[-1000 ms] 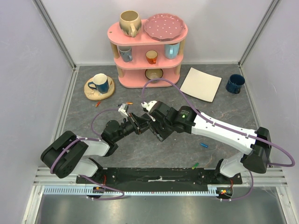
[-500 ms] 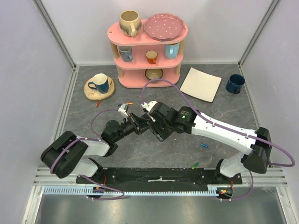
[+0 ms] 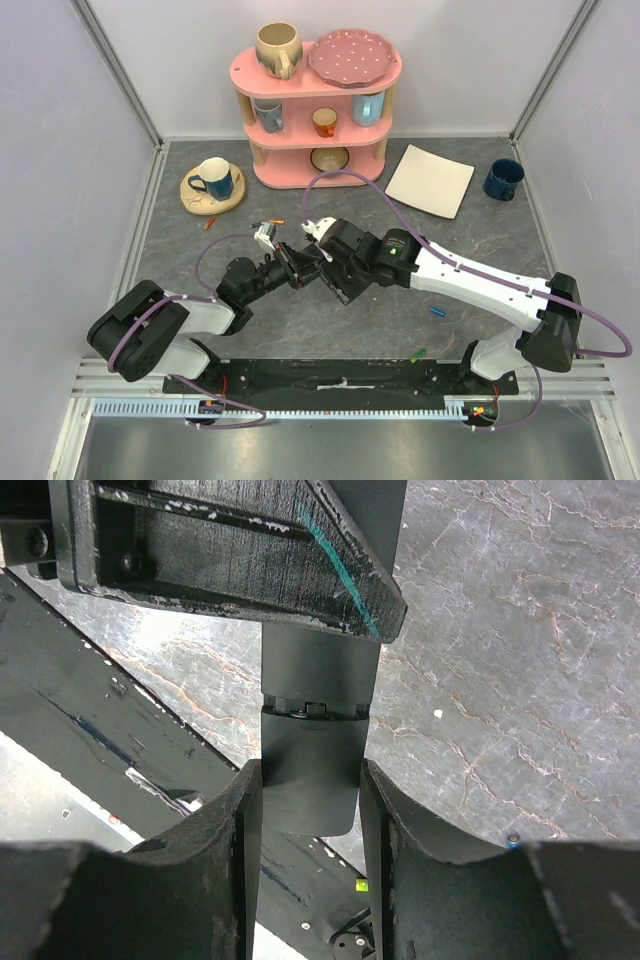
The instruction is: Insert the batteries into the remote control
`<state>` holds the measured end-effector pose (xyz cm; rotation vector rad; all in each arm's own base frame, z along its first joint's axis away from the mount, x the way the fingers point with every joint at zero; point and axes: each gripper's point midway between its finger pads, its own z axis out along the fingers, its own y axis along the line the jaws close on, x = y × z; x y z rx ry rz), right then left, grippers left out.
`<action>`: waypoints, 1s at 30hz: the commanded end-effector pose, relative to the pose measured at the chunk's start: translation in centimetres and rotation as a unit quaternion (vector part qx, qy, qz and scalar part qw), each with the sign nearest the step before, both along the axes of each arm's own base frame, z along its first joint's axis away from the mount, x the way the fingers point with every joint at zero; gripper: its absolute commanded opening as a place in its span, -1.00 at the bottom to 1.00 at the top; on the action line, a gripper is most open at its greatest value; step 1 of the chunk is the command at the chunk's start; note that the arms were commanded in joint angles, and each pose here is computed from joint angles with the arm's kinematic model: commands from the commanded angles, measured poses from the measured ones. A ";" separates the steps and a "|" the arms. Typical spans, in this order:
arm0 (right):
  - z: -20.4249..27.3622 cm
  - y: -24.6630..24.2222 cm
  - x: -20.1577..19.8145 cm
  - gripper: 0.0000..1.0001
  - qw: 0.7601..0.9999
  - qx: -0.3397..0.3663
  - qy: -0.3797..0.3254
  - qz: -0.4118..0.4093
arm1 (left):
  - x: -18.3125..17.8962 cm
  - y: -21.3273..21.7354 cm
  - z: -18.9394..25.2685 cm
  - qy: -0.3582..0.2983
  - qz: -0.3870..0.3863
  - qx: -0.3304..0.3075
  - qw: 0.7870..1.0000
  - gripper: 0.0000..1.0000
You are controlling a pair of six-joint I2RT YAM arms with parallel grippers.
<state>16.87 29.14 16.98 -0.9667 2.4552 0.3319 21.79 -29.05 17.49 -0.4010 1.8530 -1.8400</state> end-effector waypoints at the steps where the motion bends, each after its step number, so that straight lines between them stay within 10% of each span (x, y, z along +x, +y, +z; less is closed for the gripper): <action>1: 1.0 -0.8 0.1 -0.33 1.000 -0.003 -0.010 0.002 | -0.9 -0.6 2.8 -0.024 -0.030 -0.037 0.999 -0.96; 30: 0.6 -0.8 -0.1 -0.31 1.000 -0.003 -0.003 0.007 | -1.8 -0.9 4.9 -0.054 -0.058 -0.059 0.995 -0.96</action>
